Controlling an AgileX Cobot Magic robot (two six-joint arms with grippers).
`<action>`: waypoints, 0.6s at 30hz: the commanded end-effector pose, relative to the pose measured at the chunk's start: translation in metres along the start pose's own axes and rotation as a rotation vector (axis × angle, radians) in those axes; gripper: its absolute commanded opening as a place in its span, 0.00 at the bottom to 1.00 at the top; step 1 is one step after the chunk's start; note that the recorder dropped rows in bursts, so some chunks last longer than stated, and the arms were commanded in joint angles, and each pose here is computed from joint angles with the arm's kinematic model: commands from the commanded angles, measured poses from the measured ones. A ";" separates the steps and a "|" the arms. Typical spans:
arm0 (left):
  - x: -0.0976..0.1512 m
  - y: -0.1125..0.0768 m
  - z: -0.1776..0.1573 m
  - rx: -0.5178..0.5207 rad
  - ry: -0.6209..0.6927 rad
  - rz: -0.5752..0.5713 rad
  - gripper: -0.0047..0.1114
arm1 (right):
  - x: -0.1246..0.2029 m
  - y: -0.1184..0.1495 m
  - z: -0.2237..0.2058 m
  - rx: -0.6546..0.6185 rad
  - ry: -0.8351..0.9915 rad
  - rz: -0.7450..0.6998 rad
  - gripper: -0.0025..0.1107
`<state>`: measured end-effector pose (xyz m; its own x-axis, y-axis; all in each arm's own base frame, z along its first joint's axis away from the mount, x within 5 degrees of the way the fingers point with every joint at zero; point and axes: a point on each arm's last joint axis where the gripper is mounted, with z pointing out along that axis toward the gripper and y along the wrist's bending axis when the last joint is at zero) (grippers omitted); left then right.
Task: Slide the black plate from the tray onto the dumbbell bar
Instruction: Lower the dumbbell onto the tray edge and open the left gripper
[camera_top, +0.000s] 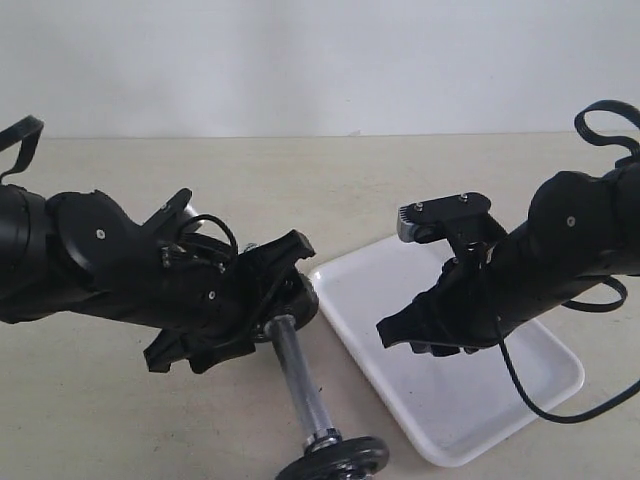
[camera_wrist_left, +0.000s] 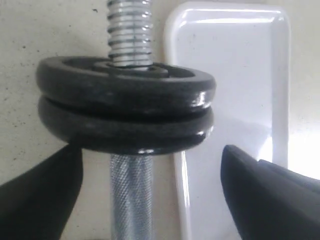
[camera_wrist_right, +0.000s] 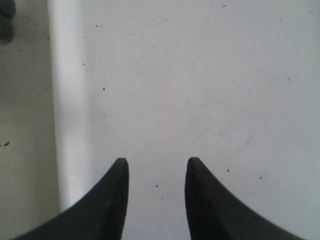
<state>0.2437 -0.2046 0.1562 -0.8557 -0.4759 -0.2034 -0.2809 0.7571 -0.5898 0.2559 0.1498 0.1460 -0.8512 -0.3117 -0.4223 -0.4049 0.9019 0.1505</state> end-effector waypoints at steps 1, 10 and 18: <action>-0.001 -0.009 -0.012 0.043 -0.011 0.023 0.65 | 0.000 0.000 -0.001 -0.002 0.001 -0.004 0.30; -0.009 -0.024 -0.040 0.143 -0.096 0.026 0.65 | 0.000 0.000 -0.001 -0.002 0.001 0.001 0.30; -0.017 -0.035 -0.067 0.236 -0.199 0.071 0.65 | 0.000 0.000 -0.001 -0.002 0.001 0.004 0.30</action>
<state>0.2393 -0.1951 0.2193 -0.7866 -0.5225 -0.3289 -0.1524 0.6806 -0.7166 0.2556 0.1498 0.1459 -0.8532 -0.3112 -0.4187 -0.4037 0.9022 0.1519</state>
